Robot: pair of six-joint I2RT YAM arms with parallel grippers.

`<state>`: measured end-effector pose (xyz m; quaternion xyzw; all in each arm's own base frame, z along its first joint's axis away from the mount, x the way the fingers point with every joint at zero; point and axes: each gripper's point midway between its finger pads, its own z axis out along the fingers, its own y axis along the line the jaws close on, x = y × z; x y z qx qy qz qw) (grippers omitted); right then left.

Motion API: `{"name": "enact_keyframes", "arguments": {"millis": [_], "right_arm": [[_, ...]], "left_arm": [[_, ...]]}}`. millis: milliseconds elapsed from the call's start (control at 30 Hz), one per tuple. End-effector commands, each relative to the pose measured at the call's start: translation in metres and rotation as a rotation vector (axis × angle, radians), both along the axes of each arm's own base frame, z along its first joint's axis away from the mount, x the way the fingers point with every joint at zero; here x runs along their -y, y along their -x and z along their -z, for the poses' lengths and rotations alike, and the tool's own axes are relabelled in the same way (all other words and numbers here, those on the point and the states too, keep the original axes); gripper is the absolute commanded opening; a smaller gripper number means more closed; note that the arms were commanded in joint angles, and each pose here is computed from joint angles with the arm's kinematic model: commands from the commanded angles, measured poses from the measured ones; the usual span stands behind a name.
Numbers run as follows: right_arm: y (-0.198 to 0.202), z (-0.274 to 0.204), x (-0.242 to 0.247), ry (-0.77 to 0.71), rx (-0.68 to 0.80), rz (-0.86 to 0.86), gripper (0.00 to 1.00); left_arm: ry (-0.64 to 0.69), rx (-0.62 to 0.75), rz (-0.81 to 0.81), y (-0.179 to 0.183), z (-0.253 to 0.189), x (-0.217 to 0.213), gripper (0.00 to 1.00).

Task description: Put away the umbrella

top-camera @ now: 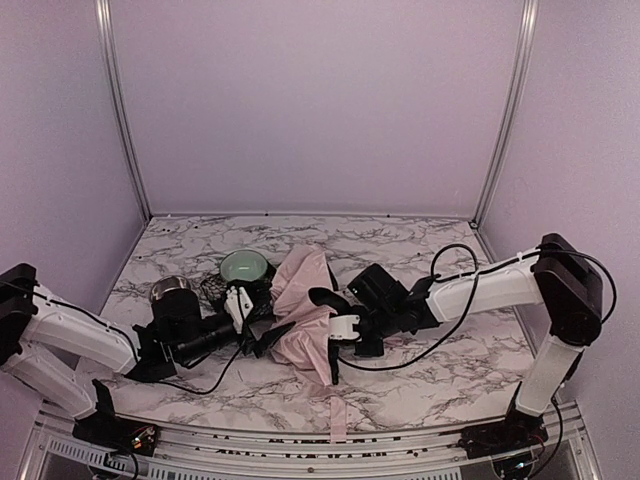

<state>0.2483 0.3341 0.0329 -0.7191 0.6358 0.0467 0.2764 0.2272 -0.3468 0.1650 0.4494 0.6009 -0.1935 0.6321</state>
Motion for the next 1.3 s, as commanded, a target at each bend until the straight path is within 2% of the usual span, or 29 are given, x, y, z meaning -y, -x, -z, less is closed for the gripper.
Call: {"name": "enact_keyframes", "arguments": {"millis": [0, 67, 133, 267, 333, 400, 500, 633, 733, 833, 1033, 1133, 1267], "right_arm": [[-0.009, -0.045, -0.006, -0.15, -0.03, 0.059, 0.0], [-0.013, -0.066, -0.009, -0.212, -0.027, 0.069, 0.0], [-0.024, -0.085, -0.005, -0.275, -0.027, 0.101, 0.0], [-0.027, -0.119, -0.003, -0.392, -0.054, 0.108, 0.0], [-0.027, -0.14, -0.002, -0.458, -0.059, 0.111, 0.0], [-0.029, -0.156, -0.001, -0.496, -0.047, 0.128, 0.0], [-0.039, -0.176, 0.003, -0.518, -0.024, 0.198, 0.0], [-0.054, -0.195, 0.012, -0.512, 0.024, 0.306, 0.0], [-0.072, -0.201, 0.026, -0.476, 0.086, 0.427, 0.0], [-0.078, -0.207, 0.033, -0.452, 0.113, 0.47, 0.0], [-0.07, -0.222, 0.027, -0.482, 0.102, 0.443, 0.0], [-0.064, -0.232, 0.026, -0.508, 0.1, 0.416, 0.0], [-0.062, -0.24, 0.023, -0.522, 0.1, 0.393, 0.0]], "left_arm": [[0.074, -0.012, -0.039, 0.009, -0.03, -0.026, 0.91], [0.091, -0.041, -0.033, 0.018, -0.033, -0.034, 0.92], [0.114, -0.073, -0.04, 0.026, -0.031, -0.044, 0.89], [0.146, -0.153, 0.002, 0.048, -0.025, -0.045, 0.63], [0.114, -0.184, 0.077, 0.065, -0.014, -0.031, 0.57], [0.073, -0.194, 0.148, 0.081, -0.005, -0.015, 0.58], [0.069, -0.208, 0.227, 0.094, -0.007, 0.009, 0.69], [0.214, -0.202, 0.258, 0.093, -0.033, 0.023, 0.78], [0.286, -0.237, 0.258, 0.09, -0.045, 0.032, 0.78], [0.286, -0.248, 0.212, 0.082, -0.041, 0.038, 0.77], [0.233, -0.217, 0.09, 0.057, -0.019, 0.049, 0.76], [0.239, -0.18, 0.035, 0.045, -0.017, 0.043, 0.73], [0.263, -0.22, 0.038, 0.039, -0.007, 0.038, 0.65]]}}
